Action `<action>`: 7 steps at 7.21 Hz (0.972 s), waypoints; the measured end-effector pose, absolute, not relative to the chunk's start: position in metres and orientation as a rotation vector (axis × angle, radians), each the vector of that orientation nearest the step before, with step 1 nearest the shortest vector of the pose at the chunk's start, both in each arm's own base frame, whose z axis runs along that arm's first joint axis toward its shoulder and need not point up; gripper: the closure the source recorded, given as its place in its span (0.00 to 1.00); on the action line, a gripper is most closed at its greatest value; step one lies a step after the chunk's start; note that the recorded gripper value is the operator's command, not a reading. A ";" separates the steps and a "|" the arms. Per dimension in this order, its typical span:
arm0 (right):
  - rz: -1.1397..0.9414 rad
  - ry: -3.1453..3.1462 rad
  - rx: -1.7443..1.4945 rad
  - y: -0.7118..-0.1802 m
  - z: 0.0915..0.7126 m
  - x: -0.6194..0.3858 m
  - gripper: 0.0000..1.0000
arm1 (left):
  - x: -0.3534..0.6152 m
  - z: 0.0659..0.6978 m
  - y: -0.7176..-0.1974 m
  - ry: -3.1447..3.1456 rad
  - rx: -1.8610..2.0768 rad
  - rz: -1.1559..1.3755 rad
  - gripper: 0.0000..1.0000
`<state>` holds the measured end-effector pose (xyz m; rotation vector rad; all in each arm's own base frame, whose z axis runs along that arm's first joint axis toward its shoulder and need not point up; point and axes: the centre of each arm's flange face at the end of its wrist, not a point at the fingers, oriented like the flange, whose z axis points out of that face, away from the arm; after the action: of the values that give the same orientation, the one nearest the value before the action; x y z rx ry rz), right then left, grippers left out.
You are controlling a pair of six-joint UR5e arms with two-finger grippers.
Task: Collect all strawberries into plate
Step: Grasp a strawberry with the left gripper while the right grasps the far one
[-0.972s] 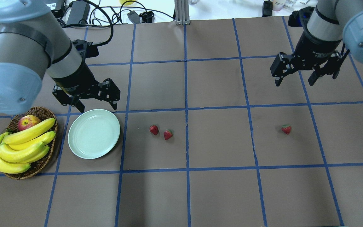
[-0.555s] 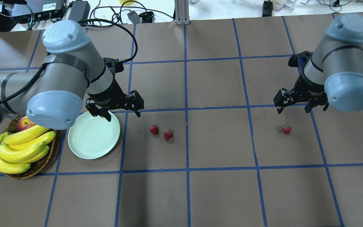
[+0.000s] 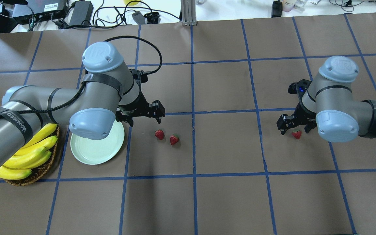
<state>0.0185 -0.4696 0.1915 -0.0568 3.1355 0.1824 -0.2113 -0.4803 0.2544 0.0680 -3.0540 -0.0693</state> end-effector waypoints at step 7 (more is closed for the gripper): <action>0.233 3.174 -0.061 -0.470 0.175 0.012 0.95 | -0.217 0.179 -0.487 -3.024 0.072 -0.200 0.18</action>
<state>0.0119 -0.4704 0.1747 -0.0610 3.1736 0.2332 -0.2168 -0.4867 0.1792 0.0717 -3.0241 -0.1997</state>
